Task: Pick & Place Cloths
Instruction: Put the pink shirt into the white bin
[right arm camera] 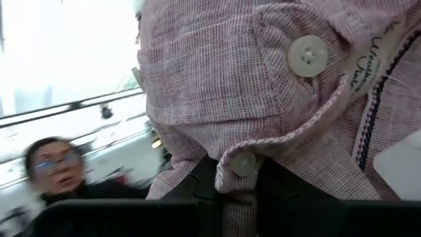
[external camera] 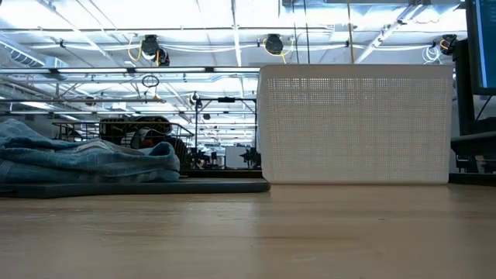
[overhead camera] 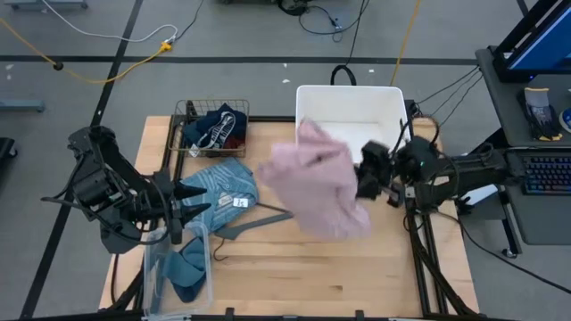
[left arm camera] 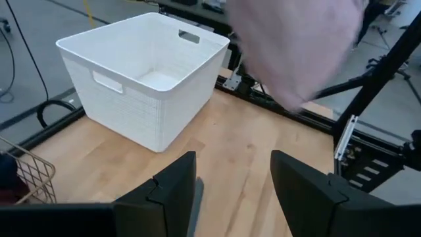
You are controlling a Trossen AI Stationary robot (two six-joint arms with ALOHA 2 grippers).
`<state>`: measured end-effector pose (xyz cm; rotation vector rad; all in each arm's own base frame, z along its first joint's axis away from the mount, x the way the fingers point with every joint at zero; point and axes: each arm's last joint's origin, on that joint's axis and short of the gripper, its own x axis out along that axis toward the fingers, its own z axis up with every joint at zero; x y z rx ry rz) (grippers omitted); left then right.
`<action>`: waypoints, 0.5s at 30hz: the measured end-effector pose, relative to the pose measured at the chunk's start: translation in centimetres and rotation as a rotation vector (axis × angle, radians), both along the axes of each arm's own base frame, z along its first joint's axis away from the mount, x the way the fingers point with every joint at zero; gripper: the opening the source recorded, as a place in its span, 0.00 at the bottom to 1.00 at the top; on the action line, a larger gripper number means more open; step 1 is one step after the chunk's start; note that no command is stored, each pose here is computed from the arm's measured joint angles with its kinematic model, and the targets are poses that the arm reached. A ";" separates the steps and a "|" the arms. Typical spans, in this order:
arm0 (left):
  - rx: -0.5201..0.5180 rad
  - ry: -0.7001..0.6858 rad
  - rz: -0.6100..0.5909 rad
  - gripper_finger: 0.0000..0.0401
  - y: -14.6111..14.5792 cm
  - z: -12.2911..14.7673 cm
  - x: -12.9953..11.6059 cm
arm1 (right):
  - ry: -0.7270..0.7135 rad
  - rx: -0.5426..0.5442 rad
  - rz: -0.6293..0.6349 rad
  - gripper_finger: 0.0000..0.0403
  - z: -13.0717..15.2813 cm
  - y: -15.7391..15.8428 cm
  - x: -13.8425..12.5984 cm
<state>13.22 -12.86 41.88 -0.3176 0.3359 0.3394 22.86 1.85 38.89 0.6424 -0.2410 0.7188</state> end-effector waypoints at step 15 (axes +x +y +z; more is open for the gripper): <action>0.035 0.062 0.088 0.50 1.1 -2.2 1.8 | 0.098 -0.193 -0.520 0.10 0.2 -9.7 -4.8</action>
